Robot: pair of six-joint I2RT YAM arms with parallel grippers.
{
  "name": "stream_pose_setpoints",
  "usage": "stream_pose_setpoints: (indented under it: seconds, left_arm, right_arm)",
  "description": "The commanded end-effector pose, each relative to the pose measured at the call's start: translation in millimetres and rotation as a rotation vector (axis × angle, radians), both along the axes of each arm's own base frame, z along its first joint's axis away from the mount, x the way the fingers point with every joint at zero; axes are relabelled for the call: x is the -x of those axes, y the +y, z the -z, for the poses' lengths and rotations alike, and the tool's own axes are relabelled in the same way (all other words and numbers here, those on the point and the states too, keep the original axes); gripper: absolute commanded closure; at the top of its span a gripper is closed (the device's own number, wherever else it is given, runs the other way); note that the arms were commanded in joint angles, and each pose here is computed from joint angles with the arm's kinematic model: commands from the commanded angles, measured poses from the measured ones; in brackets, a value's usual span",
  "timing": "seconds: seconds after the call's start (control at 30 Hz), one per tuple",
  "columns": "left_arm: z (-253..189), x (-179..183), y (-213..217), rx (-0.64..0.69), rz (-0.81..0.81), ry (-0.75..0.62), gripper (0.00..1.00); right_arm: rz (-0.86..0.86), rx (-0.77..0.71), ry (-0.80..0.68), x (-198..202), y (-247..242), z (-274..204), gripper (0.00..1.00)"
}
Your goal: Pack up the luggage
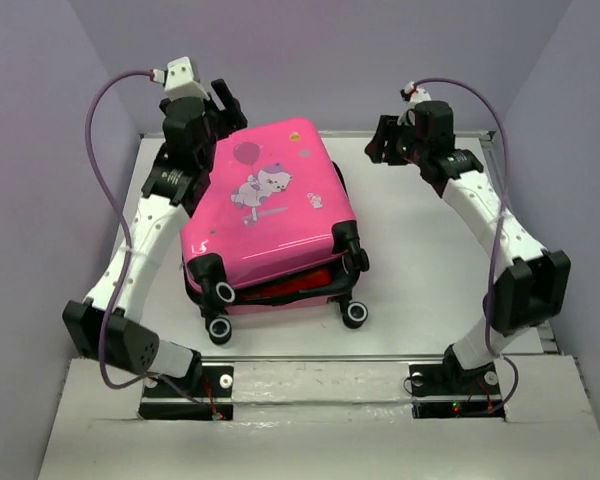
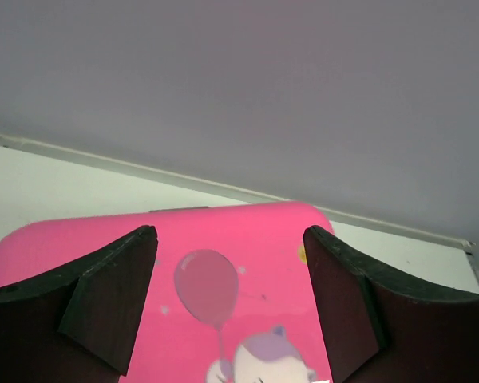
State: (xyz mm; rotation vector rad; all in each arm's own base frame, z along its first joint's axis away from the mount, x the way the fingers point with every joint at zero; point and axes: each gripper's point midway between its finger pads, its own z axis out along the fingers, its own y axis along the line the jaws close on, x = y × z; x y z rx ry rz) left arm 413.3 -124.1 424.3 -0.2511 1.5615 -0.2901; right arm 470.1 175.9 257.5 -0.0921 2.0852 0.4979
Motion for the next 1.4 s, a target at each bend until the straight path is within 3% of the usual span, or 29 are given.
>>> stream_pose_setpoints:
  seconds: [0.0, 0.07, 0.1, 0.13, 0.17, 0.2, 0.23, 0.27, 0.3, 0.37, 0.4, 0.57, 0.67, 0.83, 0.97, 1.1, 1.3, 1.33, 1.37]
  left_arm:
    - [-2.7, -64.1, 23.1, 0.108, 0.055, 0.036, 0.14]
    - [5.5, -92.2, 38.1, 0.089, 0.027, 0.079, 0.13]
    - [-16.2, -100.4, 46.1, 0.085, 0.019, 0.062, 0.13]
    - [14.2, -131.9, 57.8, 0.06, 0.012, 0.129, 0.12]
    - [-7.7, -139.7, 65.2, 0.058, 0.012, 0.104, 0.11]
    - [31.2, -169.1, 70.1, 0.048, 0.004, 0.182, 0.11]
    - [35.0, -179.8, 73.8, 0.041, 0.021, 0.191, 0.11]
    - [18.5, -186.1, 86.0, 0.047, 0.021, 0.159, 0.11]
    - [51.8, -207.5, 91.9, 0.049, 0.018, 0.209, 0.11]
    - [63.5, -220.8, 112.4, 0.074, 0.01, 0.21, 0.1]
    - [76.1, -232.2, 111.7, 0.084, 0.04, 0.2, 0.1]
    - [106.1, -256.8, 108.2, 0.059, 0.103, 0.183, 0.1]
    - [129.4, -268.5, 96.6, 0.031, 0.168, 0.192, 0.11]
    - [195.2, -274.4, 68.3, 0.025, 0.298, 0.29, 0.12]
    - [226.4, -262.5, 53.6, 0.046, 0.37, 0.368, 0.16]
    - [270.7, -232.9, 51.0, 0.045, 0.37, 0.5, 0.19]
    - [280.1, -173.6, 53.2, 0.122, 0.298, 0.594, 0.22]
    - [289.4, -147.3, 53.2, 0.153, 0.28, 0.632, 0.22]
    - [287.8, -137.3, 53.1, 0.178, 0.27, 0.628, 0.22]
  right_arm:
    - [-0.183, -0.073, -0.196, 73.9, 51.8, -91.1, 0.89]
    - [-0.303, -0.058, -0.186, 113.2, 95.6, -74.2, 0.93]
    - [-0.361, -0.051, -0.178, 133.2, 116.0, -67.9, 0.93]
    - [-0.481, -0.051, -0.178, 176.7, 154.7, -64.0, 0.93]
    - [-0.487, -0.01, -0.146, 192.1, 162.4, -40.0, 0.93]
    - [-0.51, 0.004, -0.134, 209.2, 170.6, -29.5, 0.93]
    - [-0.536, 0.017, -0.118, 225.9, 176.8, -17.7, 0.93]
    - [-0.564, 0.052, -0.092, 251.0, 178.4, 5.5, 0.93]
    - [-0.566, 0.065, -0.07, 260.6, 175.4, 18.2, 0.93]
    - [-0.584, 0.05, -0.006, 282.8, 167.3, 38.9, 0.93]
    - [-0.602, 0.068, 0.082, 300.0, 160.4, 72.1, 0.93]
    - [-0.569, 0.102, 0.226, 324.7, 145.7, 134.5, 0.93]
    - [-0.521, 0.11, 0.239, 319.6, 143.7, 150.5, 0.93]
    - [-0.32, 0.199, 0.175, 277.2, 127.7, 161.3, 0.93]
    - [-0.152, 0.103, 0.117, 222.8, 99.4, 149.1, 0.93]
    - [-0.068, -0.003, 0.01, 177.1, 79.0, 113.4, 0.93]
    - [-0.066, -0.154, -0.141, 109.1, 68.7, 46.1, 0.93]
    - [-0.052, -0.184, -0.178, 88.2, 62.7, 32.4, 0.93]
    - [-0.061, -0.182, -0.154, 84.3, 60.4, 41.9, 0.93]
